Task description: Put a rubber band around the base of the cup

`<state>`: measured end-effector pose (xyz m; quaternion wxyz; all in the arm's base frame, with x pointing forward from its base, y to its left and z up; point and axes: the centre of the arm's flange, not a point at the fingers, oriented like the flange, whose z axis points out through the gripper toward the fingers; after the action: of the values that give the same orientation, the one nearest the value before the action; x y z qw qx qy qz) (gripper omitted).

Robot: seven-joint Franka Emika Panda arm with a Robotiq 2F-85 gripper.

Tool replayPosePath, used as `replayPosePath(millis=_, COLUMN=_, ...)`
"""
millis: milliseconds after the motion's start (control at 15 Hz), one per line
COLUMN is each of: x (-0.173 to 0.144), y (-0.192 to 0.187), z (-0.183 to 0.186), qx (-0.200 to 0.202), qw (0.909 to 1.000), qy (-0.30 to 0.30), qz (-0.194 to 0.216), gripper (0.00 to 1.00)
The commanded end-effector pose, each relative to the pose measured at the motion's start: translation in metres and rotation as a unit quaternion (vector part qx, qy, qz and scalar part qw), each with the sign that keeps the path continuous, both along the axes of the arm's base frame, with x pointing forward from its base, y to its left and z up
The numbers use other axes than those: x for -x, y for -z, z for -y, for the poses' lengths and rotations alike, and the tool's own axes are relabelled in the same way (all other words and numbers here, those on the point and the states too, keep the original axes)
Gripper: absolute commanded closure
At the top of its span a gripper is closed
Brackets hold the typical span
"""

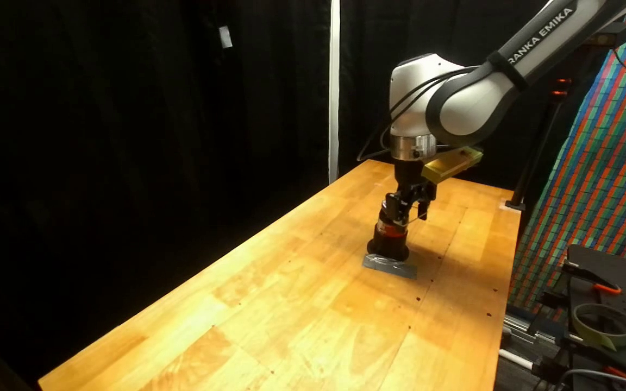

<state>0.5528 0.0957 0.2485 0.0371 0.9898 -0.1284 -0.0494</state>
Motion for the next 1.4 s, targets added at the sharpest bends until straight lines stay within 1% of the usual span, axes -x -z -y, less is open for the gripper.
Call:
replayPosePath(millis=0, x=0.042, y=-0.006, z=0.006, qx=0.010, qw=0.9976, qy=0.039, qz=0.056, gripper=0.49)
replayPosePath(millis=200, x=0.055, y=-0.005, z=0.010, qx=0.009, qw=0.9936, qy=0.065, qz=0.092, gripper=0.73)
replayPosePath(millis=333, x=0.064, y=-0.005, z=0.011, qx=0.008, qw=0.9891, qy=0.086, qz=0.120, gripper=0.87)
replayPosePath(millis=467, x=0.073, y=-0.005, z=0.014, qx=0.012, qw=0.9813, qy=0.112, qz=0.156, gripper=0.91)
replayPosePath(millis=533, x=0.077, y=-0.005, z=0.014, qx=0.006, qw=0.9760, qy=0.126, qz=0.178, gripper=0.95)
replayPosePath(millis=600, x=0.081, y=-0.007, z=0.014, qx=0.004, qw=0.9708, qy=0.138, qz=0.196, gripper=0.93)
replayPosePath(millis=667, x=0.085, y=-0.007, z=0.015, qx=0.005, qw=0.9634, qy=0.152, qz=0.221, gripper=0.89)
replayPosePath(millis=733, x=0.087, y=-0.008, z=0.016, qx=0.007, qw=0.9587, qy=0.158, qz=0.236, gripper=0.91)
replayPosePath(millis=867, x=0.093, y=-0.012, z=0.019, qx=0.017, qw=0.9475, qy=0.171, qz=0.270, gripper=0.89)
replayPosePath(millis=933, x=0.096, y=-0.016, z=0.021, qx=0.020, qw=0.9448, qy=0.173, qz=0.278, gripper=0.88)
replayPosePath(millis=1000, x=0.096, y=-0.019, z=0.025, qx=0.026, qw=0.9426, qy=0.174, qz=0.284, gripper=0.89)
replayPosePath(millis=1133, x=0.102, y=-0.023, z=0.022, qx=0.022, qw=0.9396, qy=0.169, qz=0.297, gripper=0.89)
replayPosePath(millis=1267, x=0.107, y=-0.020, z=0.009, qx=-0.005, qw=0.9433, qy=0.152, qz=0.295, gripper=0.89)
replayPosePath(millis=1333, x=0.109, y=-0.016, z=0.001, qx=-0.021, qw=0.9431, qy=0.147, qz=0.298, gripper=0.89)
